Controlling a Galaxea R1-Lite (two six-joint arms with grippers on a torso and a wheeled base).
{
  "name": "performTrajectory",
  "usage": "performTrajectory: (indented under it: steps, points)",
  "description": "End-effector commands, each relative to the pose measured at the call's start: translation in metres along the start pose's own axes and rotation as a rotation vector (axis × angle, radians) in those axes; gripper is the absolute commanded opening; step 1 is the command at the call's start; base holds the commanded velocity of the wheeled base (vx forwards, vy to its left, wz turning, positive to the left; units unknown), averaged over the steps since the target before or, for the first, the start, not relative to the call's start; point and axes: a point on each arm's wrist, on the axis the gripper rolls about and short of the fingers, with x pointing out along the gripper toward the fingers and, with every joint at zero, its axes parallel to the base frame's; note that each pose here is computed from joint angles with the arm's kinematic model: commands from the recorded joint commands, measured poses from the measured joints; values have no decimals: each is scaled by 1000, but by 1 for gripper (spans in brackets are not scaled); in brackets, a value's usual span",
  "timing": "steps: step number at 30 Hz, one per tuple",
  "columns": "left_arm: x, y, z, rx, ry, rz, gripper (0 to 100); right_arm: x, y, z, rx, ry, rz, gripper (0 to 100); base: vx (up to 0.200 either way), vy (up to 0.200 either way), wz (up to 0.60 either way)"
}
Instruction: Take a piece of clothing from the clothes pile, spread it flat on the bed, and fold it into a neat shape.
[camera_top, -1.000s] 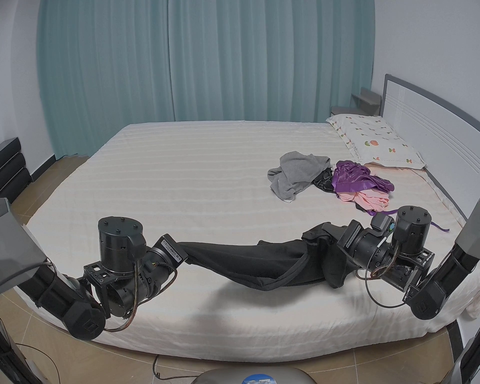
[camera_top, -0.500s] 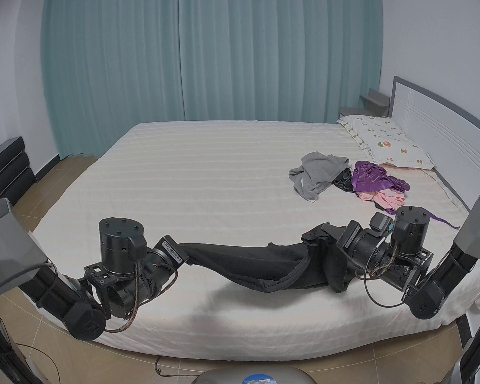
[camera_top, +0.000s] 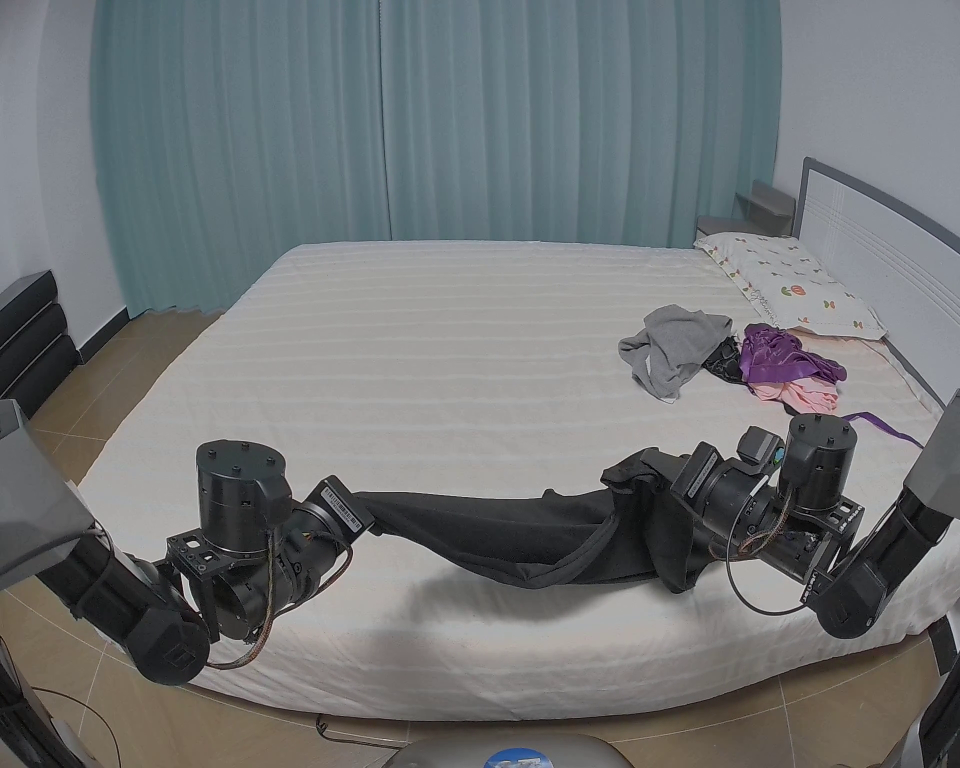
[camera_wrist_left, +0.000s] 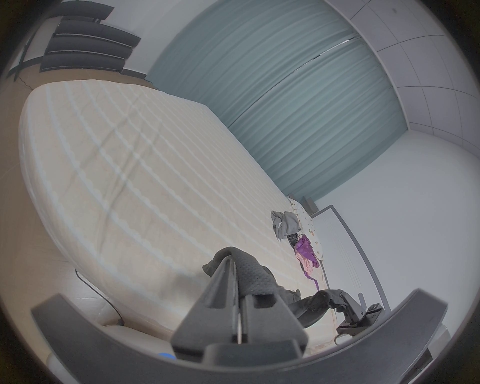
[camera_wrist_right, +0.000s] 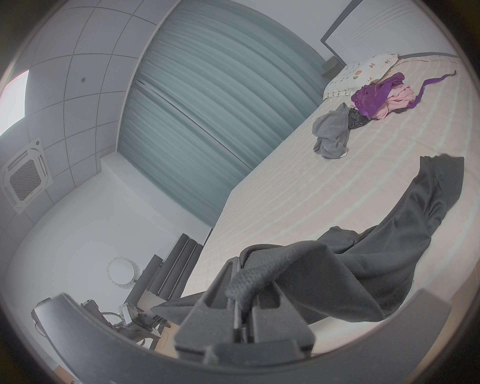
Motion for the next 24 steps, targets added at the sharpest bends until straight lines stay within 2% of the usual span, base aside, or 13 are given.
performTrajectory:
  steps: [1, 5, 12, 16, 21, 24]
  points:
    - [-2, 1, 0, 1, 1, 2, 0, 2, 2, 2, -1, -10, 9, 0, 0, 200, 0]
    - [-2, 1, 0, 2, 0, 3, 0, 4, 5, 1, -5, -5, 15, 0, 0, 200, 0]
    - [-7, 2, 1, 16, -11, 5, 0, 6, 21, -13, -15, 37, 65, 0, 0, 0, 0]
    - [-8, 3, 1, 25, -10, 8, 0, 5, 29, -11, -17, 24, 91, 0, 0, 0, 0]
    - [-10, 1, 2, 25, -13, 3, 0, 0, 26, -9, -13, 18, 73, 0, 0, 0, 0]
    - [-14, -1, 5, 37, -23, -7, 0, -3, 20, -12, -14, -3, 29, 0, -67, 0, 0]
